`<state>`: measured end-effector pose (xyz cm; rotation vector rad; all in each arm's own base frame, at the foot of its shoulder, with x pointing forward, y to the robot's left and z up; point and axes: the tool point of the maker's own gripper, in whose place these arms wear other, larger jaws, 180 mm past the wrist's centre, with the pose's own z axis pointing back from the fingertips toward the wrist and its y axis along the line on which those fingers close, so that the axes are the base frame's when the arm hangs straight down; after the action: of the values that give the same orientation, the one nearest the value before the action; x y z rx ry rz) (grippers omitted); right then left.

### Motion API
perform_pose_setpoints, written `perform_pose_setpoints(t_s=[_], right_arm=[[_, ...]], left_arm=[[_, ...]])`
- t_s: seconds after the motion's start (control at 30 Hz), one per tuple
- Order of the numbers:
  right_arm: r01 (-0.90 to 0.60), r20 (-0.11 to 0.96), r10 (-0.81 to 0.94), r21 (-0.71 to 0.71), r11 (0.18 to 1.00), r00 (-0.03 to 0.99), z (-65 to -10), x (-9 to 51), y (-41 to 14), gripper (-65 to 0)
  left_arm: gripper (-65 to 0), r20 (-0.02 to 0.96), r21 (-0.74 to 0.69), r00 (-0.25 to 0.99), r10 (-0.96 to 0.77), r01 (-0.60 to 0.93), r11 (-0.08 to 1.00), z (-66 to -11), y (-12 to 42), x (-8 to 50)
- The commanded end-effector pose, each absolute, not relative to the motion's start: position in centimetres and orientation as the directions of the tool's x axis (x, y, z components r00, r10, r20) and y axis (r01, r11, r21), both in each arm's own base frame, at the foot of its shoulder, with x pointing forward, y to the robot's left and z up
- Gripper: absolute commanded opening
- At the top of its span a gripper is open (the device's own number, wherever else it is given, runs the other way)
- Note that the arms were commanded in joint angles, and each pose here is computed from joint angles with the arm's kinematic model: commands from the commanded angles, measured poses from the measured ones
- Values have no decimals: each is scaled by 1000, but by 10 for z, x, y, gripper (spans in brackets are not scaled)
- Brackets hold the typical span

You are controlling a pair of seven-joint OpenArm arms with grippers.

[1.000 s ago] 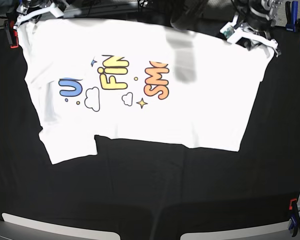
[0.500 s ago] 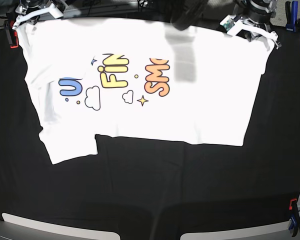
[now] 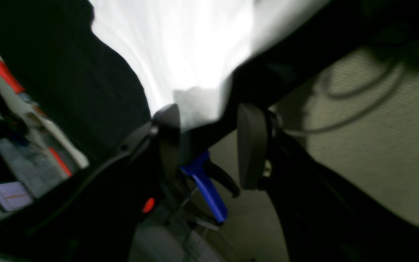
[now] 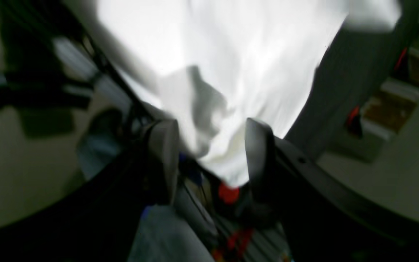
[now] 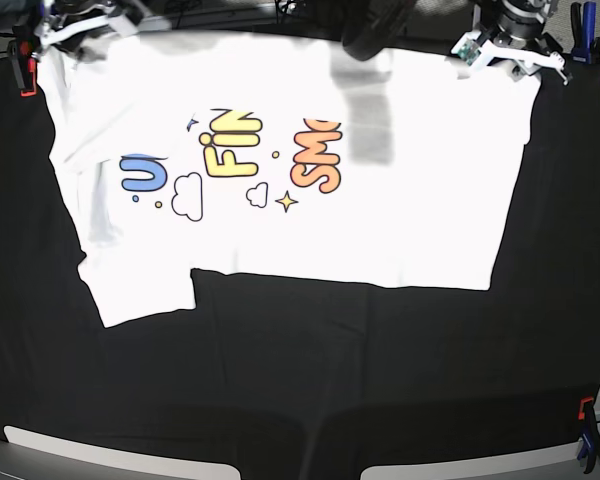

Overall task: Layout the t-shirt on the table in an organized manner, then fold the t-shirt properly
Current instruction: 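Lift and pull the collar edge with both grippers, then release, then move both grippers down to the hem corners of the shirt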

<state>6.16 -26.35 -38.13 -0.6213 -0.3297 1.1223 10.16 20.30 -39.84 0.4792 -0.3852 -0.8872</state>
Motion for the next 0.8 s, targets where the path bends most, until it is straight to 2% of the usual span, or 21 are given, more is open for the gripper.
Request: perform_pose_setpoints(t_s=[0.0, 0.1, 0.23, 0.3, 0.47, 0.67, 0.77], right_arm=[[-716, -26, 918, -635, 291, 396, -372, 70, -257, -363], [-692, 37, 921, -649, 317, 387, -361, 80, -242, -363], [-608, 133, 890, -686, 400, 436, -351, 105, -238, -363], [-567, 190, 858, -679, 465, 477, -351, 121, -236, -363], [-401, 407, 730, -638, 657, 549, -343, 173, -211, -364], [-228, 594, 631, -613, 757, 499, -314, 233, -186, -364], [-161, 656, 579, -584, 796, 484, -306, 256, -177, -364]], left_arm=[[-409, 103, 591, 584, -805, 615, 522, -389, 212, 106], [-408, 19, 629, 625, -780, 599, 496, -382, 229, 101], [-408, 89, 754, 616, -783, 472, 457, -357, 236, 127], [-408, 160, 786, 591, -791, 408, 465, -347, 231, 145], [-409, 471, 752, 436, -767, 256, 607, -318, 197, 209], [-409, 715, 603, 336, -613, 146, 784, -270, 175, 291], [-409, 774, 563, 256, -579, 142, 814, -242, 156, 324]])
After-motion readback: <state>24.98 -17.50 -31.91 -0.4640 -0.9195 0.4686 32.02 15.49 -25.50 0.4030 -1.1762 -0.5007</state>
